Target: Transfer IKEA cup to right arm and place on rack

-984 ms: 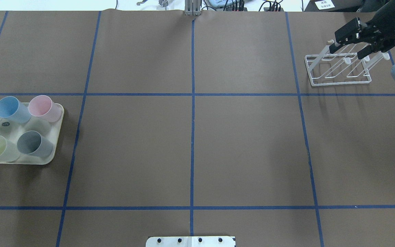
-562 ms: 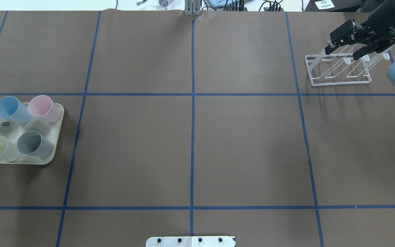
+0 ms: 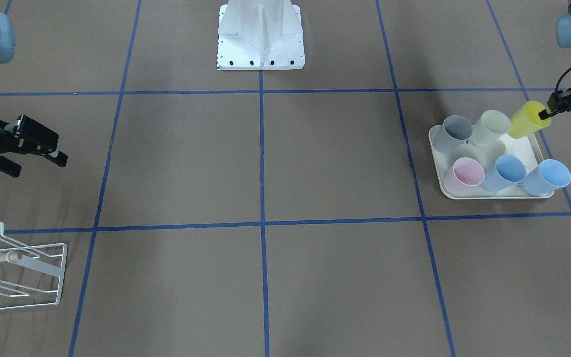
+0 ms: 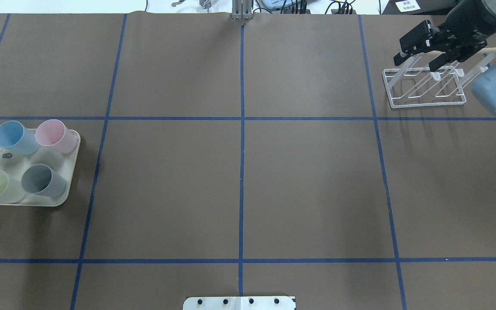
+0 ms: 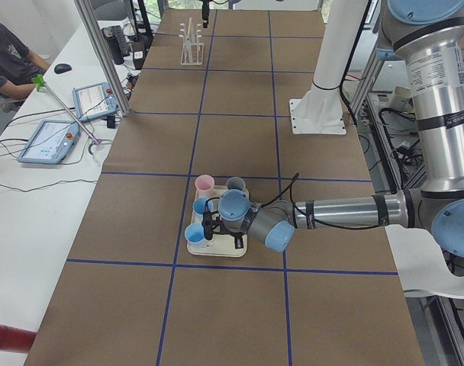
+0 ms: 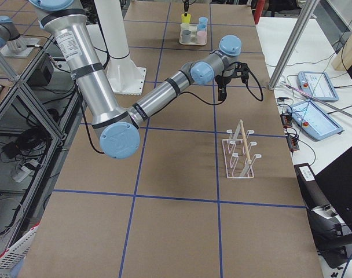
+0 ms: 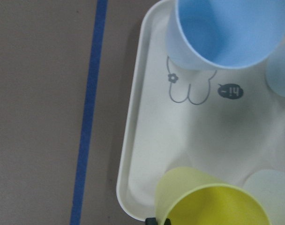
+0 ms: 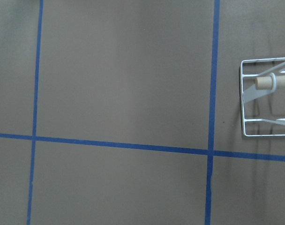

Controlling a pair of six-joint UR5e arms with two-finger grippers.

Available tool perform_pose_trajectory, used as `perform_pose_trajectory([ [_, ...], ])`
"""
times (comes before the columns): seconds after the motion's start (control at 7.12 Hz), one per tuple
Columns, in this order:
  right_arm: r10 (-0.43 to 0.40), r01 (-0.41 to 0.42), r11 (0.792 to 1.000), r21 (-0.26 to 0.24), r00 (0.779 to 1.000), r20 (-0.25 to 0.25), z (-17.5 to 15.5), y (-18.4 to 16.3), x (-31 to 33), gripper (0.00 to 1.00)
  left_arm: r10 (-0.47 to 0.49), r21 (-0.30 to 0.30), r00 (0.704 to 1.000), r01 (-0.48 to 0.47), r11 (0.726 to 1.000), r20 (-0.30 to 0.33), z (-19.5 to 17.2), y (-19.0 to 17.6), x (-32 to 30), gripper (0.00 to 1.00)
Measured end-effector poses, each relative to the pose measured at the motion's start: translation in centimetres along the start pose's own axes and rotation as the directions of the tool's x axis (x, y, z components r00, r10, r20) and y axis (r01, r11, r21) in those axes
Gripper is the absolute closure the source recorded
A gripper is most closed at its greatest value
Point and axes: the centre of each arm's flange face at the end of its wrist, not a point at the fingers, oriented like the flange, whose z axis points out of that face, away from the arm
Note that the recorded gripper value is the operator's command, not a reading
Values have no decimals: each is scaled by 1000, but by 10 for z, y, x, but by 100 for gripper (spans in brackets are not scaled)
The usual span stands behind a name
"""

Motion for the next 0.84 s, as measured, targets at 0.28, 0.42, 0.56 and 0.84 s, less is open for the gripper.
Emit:
perform_pose_trajectory([
  [0.28, -21, 21, 1000, 14, 1000, -13, 3, -2, -12, 0, -76, 27, 996, 78, 997, -49, -48, 0, 10, 100],
  [0.42, -26, 26, 1000, 15, 1000, -13, 4, -2, -16, 0, -103, 36, 993, 105, 994, -50, -66, 1, 21, 100],
  [0.56, -26, 27, 1000, 14, 1000, -13, 6, -1, -20, 0, -127, 46, 991, 129, 991, -40, -84, 4, 35, 100],
  [0.84, -23, 23, 1000, 17, 999, -24, 14, 0, -32, 0, -177, 79, 984, 175, 981, 15, -121, 6, 76, 100],
])
